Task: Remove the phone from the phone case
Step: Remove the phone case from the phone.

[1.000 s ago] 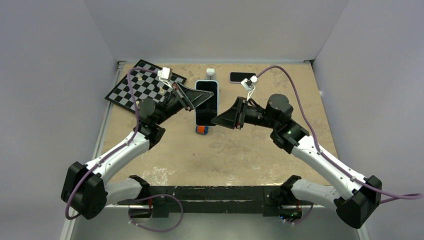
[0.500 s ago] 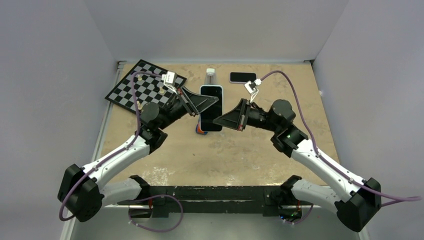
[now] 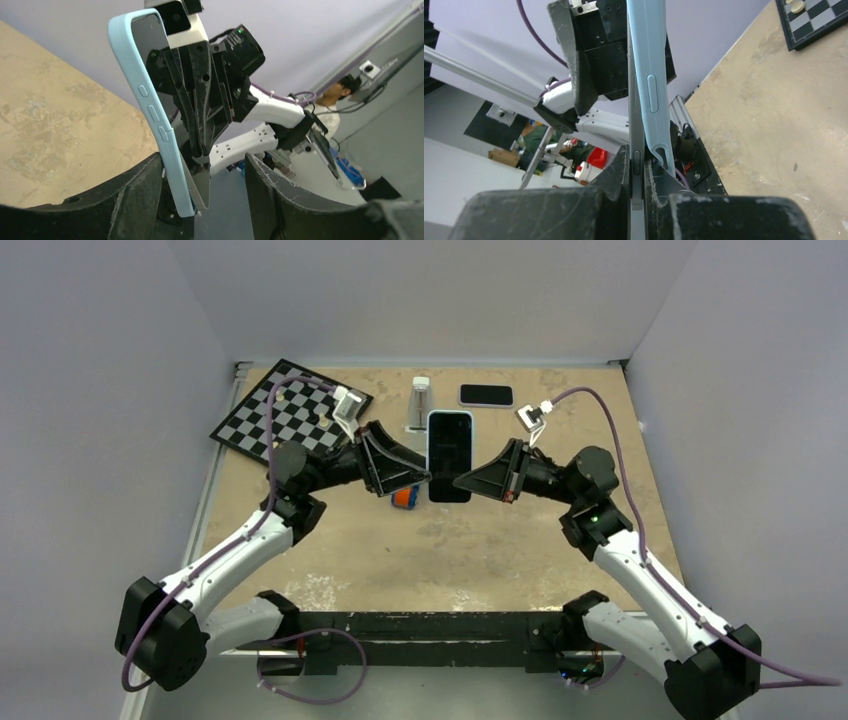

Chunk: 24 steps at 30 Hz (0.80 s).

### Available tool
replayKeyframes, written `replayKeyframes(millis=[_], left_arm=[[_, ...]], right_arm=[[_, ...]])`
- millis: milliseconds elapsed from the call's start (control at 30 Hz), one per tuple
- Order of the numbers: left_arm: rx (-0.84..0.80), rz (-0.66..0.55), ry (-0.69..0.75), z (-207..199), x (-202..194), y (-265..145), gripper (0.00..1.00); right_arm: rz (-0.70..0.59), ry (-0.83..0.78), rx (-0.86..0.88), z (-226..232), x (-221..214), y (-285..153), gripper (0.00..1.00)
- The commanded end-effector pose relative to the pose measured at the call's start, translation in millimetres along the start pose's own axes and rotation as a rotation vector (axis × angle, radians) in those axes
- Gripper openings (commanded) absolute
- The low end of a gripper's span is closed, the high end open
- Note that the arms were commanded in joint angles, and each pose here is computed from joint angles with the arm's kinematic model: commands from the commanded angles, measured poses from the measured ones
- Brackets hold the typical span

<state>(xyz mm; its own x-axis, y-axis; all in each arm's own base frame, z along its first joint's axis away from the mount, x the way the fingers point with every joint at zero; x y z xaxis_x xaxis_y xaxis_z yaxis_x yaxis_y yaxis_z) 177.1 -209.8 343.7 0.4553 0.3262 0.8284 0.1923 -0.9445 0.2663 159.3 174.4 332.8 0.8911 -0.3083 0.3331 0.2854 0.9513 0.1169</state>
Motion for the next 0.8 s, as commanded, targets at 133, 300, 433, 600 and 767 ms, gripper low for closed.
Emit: replayKeyframes(millis=[133,300,433,600,767], left_arm=[[-0.13,0.211,0.231,-19,-9,-19,0.55],[-0.174,0.238,0.248,-24,-9,-20,0.59],[-0.183,0.235,0.251,-25,-9,-15,0.56],[-0.179,0.244,0.223,-22,-13,-8,0.42],[-0.202,0.223,0.21,-24,-11,-2,0.38]], right_arm=[[0.079,-0.148,0.153,40,-6,-16,0.0],[0.097,-0.144,0.179,43,-6,-16,0.0],[0.097,-0.142,0.189,44,-5,-15,0.0],[0.086,-0.145,0.195,47,-3,-13,0.0],[0.085,-0.14,0.192,46,-2,-12,0.0]])
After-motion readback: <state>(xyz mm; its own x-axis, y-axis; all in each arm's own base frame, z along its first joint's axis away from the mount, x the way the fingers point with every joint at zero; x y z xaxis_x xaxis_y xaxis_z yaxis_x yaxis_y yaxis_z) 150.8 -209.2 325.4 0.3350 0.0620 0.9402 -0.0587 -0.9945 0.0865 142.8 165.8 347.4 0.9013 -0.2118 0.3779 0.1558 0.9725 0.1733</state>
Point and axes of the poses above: each gripper's point midway between its finger pads, its own y axis out along the fingers, its own z axis along the line the jaws close on, x = y × z, the point moved 9 cm from there along -y, back along the fingers, and after that the axes turned 14 degrees about y, right-handed, at the moved point
